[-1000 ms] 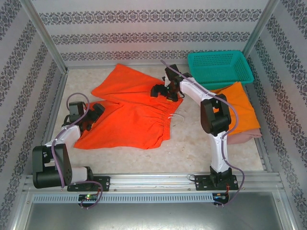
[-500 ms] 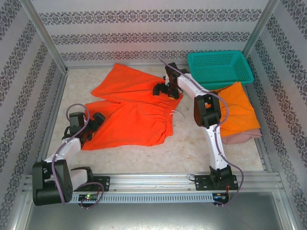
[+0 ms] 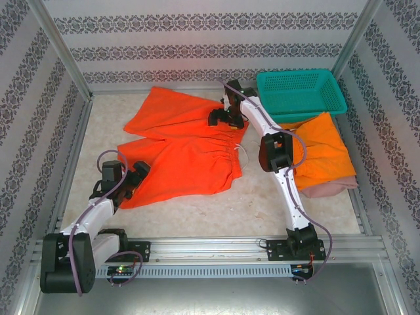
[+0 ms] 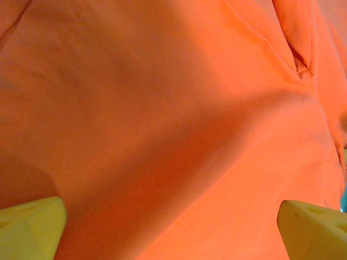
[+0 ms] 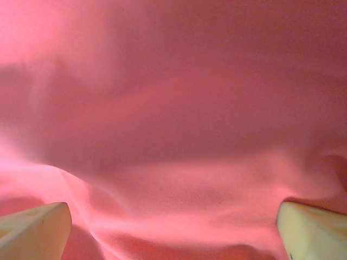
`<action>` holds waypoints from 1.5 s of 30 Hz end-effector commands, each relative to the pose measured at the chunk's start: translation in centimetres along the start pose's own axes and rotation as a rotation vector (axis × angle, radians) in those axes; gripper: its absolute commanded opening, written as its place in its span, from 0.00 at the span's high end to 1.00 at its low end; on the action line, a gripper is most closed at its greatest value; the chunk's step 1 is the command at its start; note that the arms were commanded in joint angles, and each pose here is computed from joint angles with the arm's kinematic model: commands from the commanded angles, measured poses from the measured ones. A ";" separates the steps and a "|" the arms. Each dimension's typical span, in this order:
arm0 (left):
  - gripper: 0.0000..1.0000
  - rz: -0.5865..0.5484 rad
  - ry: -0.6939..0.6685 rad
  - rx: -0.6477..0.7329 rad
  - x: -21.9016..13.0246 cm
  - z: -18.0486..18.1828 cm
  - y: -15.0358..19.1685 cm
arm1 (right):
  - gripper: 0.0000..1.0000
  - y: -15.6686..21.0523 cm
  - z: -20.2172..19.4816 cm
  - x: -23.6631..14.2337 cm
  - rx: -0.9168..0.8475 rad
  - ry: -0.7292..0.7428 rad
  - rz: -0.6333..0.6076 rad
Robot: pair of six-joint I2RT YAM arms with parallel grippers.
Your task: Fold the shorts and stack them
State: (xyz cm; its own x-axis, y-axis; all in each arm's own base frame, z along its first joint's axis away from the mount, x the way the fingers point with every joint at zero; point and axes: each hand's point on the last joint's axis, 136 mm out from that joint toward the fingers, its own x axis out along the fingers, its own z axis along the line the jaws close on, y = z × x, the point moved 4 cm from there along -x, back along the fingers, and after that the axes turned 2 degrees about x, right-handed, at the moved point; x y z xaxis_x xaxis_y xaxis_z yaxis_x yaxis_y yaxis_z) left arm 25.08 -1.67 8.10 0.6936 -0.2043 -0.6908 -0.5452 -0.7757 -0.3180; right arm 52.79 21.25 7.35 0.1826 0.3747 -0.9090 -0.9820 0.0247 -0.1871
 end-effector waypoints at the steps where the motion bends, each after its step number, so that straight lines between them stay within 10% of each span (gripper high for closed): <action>1: 0.00 -0.031 -0.025 0.042 -1.1 -1.3 -1.1 | 0.03 -0.3 -1.0 0.2 0.006 -0.006 0.012; 9: 0.00 -0.116 -0.188 0.158 -8.4 -3.3 -3.9 | 0.03 -1.5 4.7 -9.2 -0.168 -0.106 -0.165; 20: 0.08 -0.017 -0.349 -0.121 -12.2 1.7 1.3 | 0.02 4.5 11.7 -23.5 -0.329 -0.233 -0.504; 27: 0.24 -0.047 -0.526 -0.212 -14.5 4.3 2.2 | 0.03 10.6 10.7 -24.5 -0.358 -0.233 -0.508; 45: 0.58 -0.057 -0.493 -0.216 -8.3 6.1 1.8 | 0.02 18.4 4.7 -24.7 -0.255 -0.228 -0.557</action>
State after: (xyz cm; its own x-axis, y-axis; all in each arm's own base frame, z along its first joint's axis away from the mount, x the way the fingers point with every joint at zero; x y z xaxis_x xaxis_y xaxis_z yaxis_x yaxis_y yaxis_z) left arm 14.22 1.71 9.46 0.3446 0.0749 -0.9357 -0.3912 -0.8947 -0.2157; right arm 29.95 17.37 28.55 0.6001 0.5706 -0.5605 -0.6967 0.0287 -0.7168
